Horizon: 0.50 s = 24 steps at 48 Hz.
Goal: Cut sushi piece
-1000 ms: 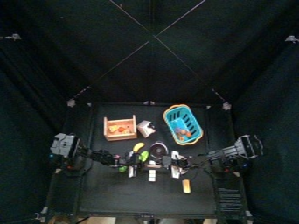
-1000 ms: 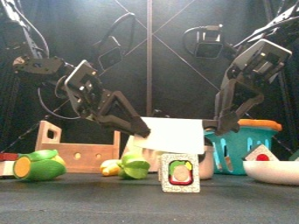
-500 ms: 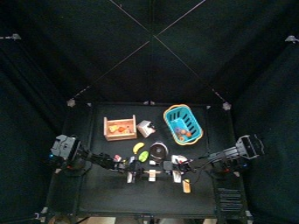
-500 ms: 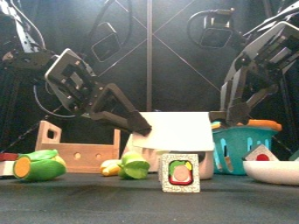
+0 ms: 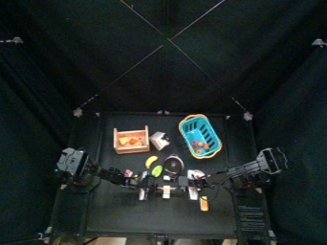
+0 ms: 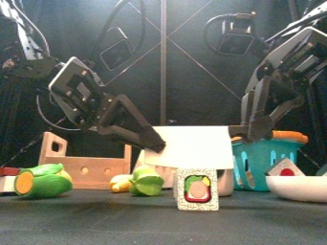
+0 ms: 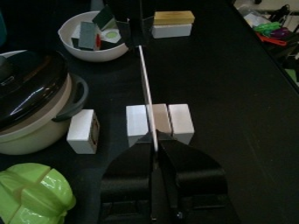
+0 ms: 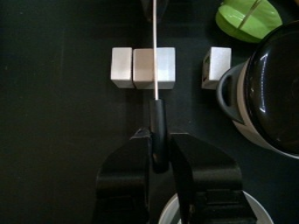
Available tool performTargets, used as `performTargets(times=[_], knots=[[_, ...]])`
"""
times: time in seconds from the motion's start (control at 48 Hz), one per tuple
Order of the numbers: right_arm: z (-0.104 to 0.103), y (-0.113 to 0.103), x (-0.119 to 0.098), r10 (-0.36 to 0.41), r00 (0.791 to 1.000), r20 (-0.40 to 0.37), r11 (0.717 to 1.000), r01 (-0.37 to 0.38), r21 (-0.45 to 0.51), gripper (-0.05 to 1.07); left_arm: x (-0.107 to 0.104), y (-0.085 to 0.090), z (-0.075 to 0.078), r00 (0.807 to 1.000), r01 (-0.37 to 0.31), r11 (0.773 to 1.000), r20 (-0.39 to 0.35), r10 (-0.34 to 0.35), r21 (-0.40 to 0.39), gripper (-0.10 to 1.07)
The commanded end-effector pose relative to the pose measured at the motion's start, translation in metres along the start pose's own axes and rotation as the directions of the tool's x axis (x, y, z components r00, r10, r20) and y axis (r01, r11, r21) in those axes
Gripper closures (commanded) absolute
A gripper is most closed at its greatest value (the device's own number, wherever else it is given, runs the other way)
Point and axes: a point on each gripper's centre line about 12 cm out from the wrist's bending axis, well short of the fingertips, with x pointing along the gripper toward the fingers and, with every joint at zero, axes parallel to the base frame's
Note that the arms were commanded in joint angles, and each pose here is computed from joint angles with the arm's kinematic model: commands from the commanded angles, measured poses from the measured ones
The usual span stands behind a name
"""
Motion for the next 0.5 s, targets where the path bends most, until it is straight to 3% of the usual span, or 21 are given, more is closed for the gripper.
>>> performTargets(times=[0.0,0.479], knots=[[0.02,0.001,-0.003,0.013,0.998,0.063,1.0,-0.013,0.006,0.55,0.006,0.002,0.013,0.999,-0.007,1.0,0.041,0.008,-0.009,0.55],[0.011,0.001,0.017,0.001,1.0,-0.001,1.0,-0.001,0.017,0.55,0.012,0.002,0.001,1.0,-0.012,1.0,-0.001,0.012,-0.019,0.55]])
